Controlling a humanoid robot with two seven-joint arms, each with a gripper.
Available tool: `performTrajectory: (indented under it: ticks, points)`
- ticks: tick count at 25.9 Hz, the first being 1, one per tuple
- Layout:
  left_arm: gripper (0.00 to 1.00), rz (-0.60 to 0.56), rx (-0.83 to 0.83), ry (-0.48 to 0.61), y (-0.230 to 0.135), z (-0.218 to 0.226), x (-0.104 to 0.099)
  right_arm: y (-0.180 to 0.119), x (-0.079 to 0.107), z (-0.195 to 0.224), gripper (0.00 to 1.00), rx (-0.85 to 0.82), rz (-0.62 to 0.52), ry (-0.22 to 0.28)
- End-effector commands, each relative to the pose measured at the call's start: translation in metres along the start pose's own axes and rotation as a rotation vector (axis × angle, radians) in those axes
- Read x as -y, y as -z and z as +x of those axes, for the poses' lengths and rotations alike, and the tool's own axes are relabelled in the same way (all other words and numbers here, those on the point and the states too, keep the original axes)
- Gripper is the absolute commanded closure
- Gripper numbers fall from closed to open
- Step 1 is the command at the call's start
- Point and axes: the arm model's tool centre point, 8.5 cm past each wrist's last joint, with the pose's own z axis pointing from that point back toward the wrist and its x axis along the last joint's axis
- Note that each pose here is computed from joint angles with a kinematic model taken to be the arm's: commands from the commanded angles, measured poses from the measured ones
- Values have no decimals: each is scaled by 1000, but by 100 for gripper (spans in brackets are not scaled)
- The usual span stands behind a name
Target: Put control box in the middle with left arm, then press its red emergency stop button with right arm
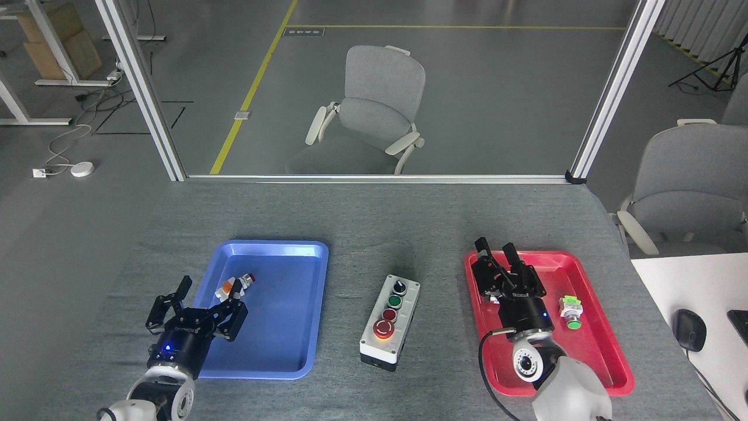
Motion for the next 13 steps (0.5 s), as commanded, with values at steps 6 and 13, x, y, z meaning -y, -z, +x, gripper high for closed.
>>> performTrajectory:
  ticks: [6,13]
  points:
    - [1,7,9,8,-1,2,-4,-44,14,-71,0,-278,45,-292]
    - [1,28,13,0,8,11,-10,-40,50,-81,0,-217,-4,-353]
